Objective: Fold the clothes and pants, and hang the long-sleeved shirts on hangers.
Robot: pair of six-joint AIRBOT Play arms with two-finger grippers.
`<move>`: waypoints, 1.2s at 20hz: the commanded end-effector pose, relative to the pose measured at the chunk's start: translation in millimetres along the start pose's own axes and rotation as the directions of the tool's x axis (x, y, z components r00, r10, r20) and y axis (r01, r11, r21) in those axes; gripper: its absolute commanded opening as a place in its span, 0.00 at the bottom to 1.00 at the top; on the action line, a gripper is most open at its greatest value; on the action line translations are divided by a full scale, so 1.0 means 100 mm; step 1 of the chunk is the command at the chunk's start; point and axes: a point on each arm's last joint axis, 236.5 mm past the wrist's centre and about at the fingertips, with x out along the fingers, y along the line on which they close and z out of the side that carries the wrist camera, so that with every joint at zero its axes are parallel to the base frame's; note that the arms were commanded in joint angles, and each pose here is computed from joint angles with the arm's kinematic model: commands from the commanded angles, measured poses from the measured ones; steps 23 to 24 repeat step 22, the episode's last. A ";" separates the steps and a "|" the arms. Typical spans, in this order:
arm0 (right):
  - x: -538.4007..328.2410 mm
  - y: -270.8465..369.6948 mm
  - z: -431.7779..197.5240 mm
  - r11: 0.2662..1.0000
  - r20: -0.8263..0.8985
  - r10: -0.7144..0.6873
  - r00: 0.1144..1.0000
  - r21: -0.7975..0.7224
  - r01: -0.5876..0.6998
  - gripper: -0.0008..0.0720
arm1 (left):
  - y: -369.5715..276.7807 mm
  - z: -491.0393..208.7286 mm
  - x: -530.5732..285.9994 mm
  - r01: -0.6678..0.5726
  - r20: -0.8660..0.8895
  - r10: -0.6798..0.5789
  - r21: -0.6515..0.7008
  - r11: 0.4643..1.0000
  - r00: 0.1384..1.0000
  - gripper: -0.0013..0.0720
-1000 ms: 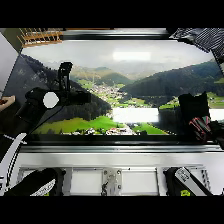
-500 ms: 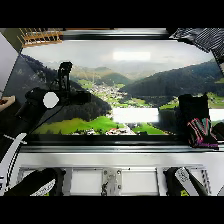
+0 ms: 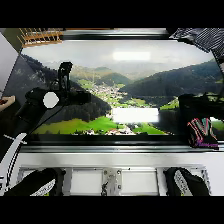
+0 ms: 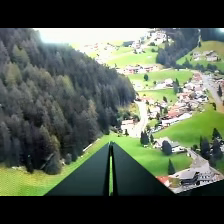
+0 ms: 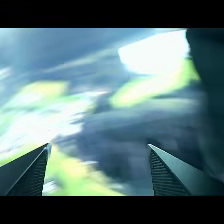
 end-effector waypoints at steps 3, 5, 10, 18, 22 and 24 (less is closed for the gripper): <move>0.21 1.18 -0.51 0.940 -0.172 0.242 0.955 -0.204 -0.275 0.90 | 0.00 0.01 0.00 0.001 0.003 -0.001 0.001 1.000 1.000 0.03; 0.23 1.33 -0.63 0.923 -0.208 0.264 0.942 -0.228 -0.309 0.89 | 0.00 0.01 0.00 0.001 0.003 -0.001 0.001 1.000 1.000 0.03; 0.23 1.40 -0.71 0.914 -0.233 0.274 0.933 -0.239 -0.328 0.04 | 0.00 0.01 0.00 0.001 0.003 -0.001 0.001 1.000 1.000 0.03; 0.23 1.40 -0.71 0.914 -0.233 0.274 0.933 -0.239 -0.328 0.04 | 0.00 0.01 0.00 0.001 0.003 -0.001 0.001 1.000 1.000 0.03; 0.23 1.40 -0.71 0.914 -0.233 0.274 0.933 -0.238 -0.328 0.04 | 0.00 0.01 0.00 0.001 0.003 -0.001 0.001 1.000 1.000 0.03; 0.23 1.40 -0.71 0.914 -0.233 0.274 0.933 -0.238 -0.328 0.04 | 0.00 0.01 0.00 0.001 0.003 -0.001 0.001 1.000 1.000 0.03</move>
